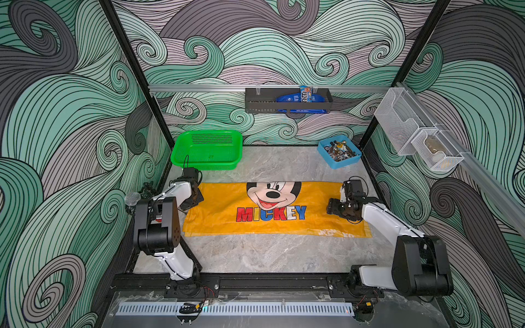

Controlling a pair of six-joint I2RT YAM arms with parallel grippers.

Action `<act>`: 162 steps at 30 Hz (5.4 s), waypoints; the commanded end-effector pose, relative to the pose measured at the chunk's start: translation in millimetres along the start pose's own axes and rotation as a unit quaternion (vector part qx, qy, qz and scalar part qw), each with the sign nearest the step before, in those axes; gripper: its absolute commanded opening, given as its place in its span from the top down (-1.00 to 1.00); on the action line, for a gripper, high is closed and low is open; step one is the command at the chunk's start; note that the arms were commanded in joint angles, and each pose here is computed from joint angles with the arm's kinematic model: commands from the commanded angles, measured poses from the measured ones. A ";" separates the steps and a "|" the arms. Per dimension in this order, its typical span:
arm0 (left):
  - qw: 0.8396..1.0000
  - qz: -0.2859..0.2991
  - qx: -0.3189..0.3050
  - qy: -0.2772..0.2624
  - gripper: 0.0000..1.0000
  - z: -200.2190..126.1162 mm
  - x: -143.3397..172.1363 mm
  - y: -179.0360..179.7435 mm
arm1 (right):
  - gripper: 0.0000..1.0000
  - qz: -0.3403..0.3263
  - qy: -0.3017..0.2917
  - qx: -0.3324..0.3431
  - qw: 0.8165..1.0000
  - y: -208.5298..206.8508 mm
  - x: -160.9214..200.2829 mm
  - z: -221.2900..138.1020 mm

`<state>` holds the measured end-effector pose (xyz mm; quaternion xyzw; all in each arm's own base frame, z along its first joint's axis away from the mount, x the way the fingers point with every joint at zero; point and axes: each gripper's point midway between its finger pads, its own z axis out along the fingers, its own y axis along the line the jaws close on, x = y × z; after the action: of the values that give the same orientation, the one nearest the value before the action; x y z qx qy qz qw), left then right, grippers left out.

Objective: Roll up the pillowcase
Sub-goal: Fold the pillowcase at the center of the board.

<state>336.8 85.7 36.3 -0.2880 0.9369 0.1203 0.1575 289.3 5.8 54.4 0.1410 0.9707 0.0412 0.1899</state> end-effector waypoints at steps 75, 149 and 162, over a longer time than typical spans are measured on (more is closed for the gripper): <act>0.938 0.258 0.224 0.054 -0.41 -69.3 166.7 -139.2 | 0.96 -0.079 0.134 0.007 0.988 53.7 94.4 -14.8; 0.912 0.300 0.279 -0.015 -0.38 -85.1 159.7 -203.4 | -0.06 -0.016 0.131 0.054 0.990 15.2 18.0 33.4; 0.933 0.260 0.244 -0.049 -0.38 -70.5 99.6 -194.1 | -0.13 -0.063 0.072 0.009 0.995 90.8 -87.9 101.6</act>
<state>336.4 -144.1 24.8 0.0149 0.9748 -0.0712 0.2111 396.9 45.3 12.9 0.1070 0.9901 0.0033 0.0904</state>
